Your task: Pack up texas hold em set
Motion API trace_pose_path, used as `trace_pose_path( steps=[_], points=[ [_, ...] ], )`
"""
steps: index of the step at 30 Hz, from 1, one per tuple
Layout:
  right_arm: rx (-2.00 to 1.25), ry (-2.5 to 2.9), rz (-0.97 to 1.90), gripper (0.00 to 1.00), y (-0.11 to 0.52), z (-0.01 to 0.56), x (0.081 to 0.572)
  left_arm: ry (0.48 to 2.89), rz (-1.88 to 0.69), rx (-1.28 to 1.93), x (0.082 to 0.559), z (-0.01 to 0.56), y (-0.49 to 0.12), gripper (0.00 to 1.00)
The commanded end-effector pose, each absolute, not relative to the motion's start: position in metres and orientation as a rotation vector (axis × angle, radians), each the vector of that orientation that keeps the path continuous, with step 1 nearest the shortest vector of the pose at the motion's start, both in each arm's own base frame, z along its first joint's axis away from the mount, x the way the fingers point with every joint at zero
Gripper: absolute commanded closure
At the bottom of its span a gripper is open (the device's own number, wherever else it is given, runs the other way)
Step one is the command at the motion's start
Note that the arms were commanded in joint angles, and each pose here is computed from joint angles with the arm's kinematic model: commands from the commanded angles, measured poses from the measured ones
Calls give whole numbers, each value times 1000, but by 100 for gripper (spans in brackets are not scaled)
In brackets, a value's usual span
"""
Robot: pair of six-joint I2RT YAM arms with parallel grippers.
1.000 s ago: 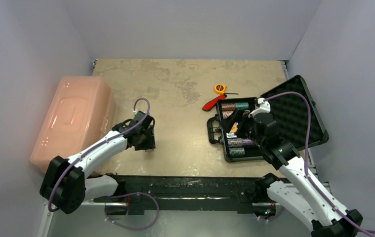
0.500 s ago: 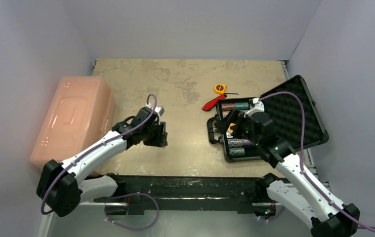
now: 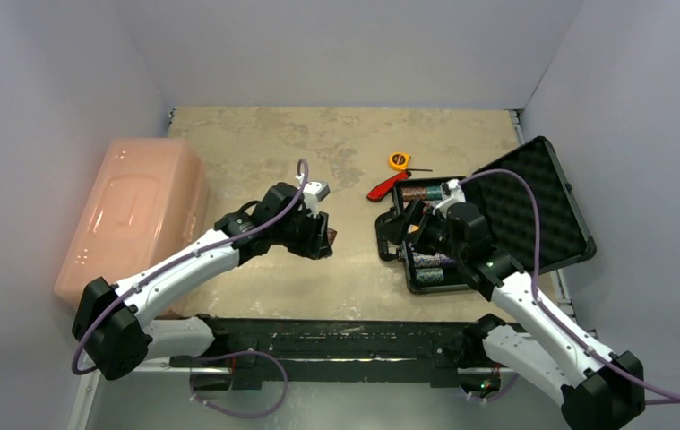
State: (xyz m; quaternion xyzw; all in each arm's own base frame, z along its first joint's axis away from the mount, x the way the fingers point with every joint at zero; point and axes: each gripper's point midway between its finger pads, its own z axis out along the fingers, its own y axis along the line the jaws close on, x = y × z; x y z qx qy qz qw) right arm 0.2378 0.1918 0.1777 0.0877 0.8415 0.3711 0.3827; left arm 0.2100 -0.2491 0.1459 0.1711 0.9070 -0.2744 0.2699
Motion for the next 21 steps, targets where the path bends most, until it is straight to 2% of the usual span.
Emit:
trace_pose_path(
  steps=[1, 12, 21],
  points=[
    [221, 2132, 1082, 1, 209, 181, 234, 2251, -887, 552, 224, 191, -286, 100],
    [224, 2144, 1180, 1, 223, 178, 235, 2215, -949, 661, 215, 194, -313, 100],
    [198, 2144, 1248, 8, 234, 180, 235, 2186, -979, 743, 206, 197, -337, 100]
  ],
)
